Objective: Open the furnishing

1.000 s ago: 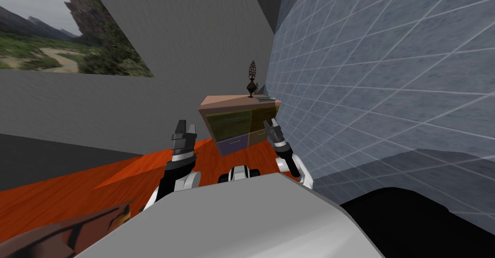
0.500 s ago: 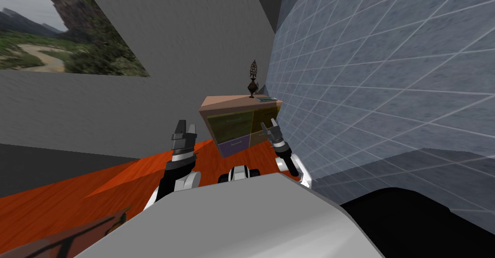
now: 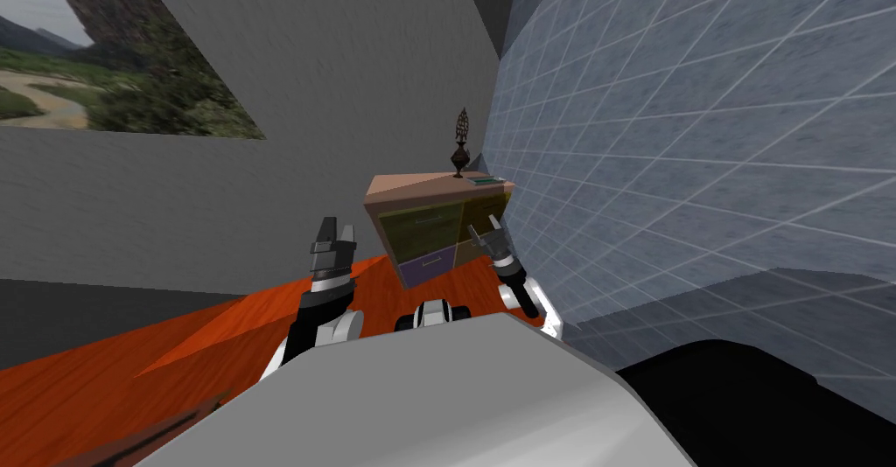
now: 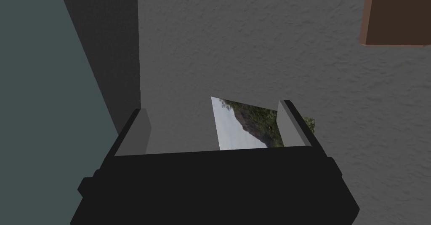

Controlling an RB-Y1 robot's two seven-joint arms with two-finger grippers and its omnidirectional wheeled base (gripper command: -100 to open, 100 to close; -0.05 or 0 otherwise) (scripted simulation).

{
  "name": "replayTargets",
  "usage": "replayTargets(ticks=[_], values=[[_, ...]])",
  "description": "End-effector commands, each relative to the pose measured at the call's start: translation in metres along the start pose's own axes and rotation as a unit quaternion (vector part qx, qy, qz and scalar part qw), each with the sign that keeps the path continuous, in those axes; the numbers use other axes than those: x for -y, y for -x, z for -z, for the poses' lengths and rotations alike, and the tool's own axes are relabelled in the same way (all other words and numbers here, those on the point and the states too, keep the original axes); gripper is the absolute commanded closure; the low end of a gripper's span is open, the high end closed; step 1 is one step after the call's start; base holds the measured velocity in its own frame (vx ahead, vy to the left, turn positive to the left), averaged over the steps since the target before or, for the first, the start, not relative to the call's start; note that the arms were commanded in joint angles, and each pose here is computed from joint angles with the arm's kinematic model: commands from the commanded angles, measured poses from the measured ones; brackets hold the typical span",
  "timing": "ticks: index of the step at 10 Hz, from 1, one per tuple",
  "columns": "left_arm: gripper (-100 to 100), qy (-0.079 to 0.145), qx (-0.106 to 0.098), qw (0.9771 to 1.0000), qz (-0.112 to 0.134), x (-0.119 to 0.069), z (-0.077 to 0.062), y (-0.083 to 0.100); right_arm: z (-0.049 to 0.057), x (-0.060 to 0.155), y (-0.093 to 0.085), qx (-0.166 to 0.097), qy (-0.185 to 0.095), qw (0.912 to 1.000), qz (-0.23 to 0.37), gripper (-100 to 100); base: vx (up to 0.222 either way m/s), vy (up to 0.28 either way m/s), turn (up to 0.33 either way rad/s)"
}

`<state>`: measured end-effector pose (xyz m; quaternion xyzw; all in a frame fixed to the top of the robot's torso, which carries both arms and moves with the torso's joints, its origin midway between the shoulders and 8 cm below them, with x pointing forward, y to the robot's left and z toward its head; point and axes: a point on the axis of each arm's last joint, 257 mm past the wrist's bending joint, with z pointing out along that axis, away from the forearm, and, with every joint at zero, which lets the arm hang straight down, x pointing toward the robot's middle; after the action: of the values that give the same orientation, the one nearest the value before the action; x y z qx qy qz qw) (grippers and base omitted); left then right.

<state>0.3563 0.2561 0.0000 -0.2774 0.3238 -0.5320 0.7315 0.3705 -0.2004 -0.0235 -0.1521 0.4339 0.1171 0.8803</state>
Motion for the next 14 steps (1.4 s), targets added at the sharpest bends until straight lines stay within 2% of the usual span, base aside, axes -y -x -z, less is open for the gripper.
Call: replayTargets(ticks=[1,5,6,7,8,9,10,11,12,13,14], values=[[0,0.0,0.0,1.0,0.0,0.0,0.0,0.0,0.003,-0.004,-0.007,-0.006,0.011,0.9987,0.05,-100,0.058,0.077,-0.036],[0,0.0,0.0,1.0,0.0,0.0,0.0,0.0,0.008,-0.01,-0.021,-0.017,0.031,0.9913,0.126,-100,0.051,0.092,-0.054],[0,0.0,0.0,1.0,0.0,0.0,0.0,0.0,0.012,-0.013,-0.029,-0.024,0.041,0.9872,0.152,-100,0.065,0.091,-0.07],[0,0.0,0.0,1.0,0.0,0.0,0.0,0.0,0.012,-0.013,-0.029,-0.023,0.041,0.9856,0.163,-100,0.063,0.09,-0.041],[0,0.0,0.0,1.0,0.0,0.0,0.0,0.0,0.016,-0.016,-0.037,-0.03,0.051,0.9803,0.188,-100,0.074,0.113,-0.07],[0,0.0,0.0,1.0,0.0,0.0,0.0,0.0,0.016,-0.016,-0.037,-0.03,0.051,0.9785,0.197,-100,0.057,0.089,-0.051],[0,0.0,0.0,1.0,0.0,0.0,0.0,0.0,0.02,-0.018,-0.046,-0.037,0.061,0.9724,0.222,-100,0.058,0.088,-0.076],[0,0.0,0.0,1.0,0.0,0.0,0.0,0.0,0.02,-0.018,-0.046,-0.037,0.062,0.9704,0.231,-100,0.047,0.083,-0.034],[0,0.0,0.0,1.0,0.0,0.0,0.0,0.0,0.026,-0.021,-0.055,-0.045,0.072,0.963,0.256,-100,0.081,0.1,-0.063],[0,0.0,0.0,1.0,0.0,0.0,0.0,0.0,0.026,-0.021,-0.055,-0.044,0.072,0.9613,0.262,-100,0.056,0.084,-0.042],[0,0.0,0.0,1.0,0.0,0.0,0.0,0.0,0.032,-0.023,-0.065,-0.053,0.082,0.9532,0.286,-100,0.031,0.095,-0.081]])
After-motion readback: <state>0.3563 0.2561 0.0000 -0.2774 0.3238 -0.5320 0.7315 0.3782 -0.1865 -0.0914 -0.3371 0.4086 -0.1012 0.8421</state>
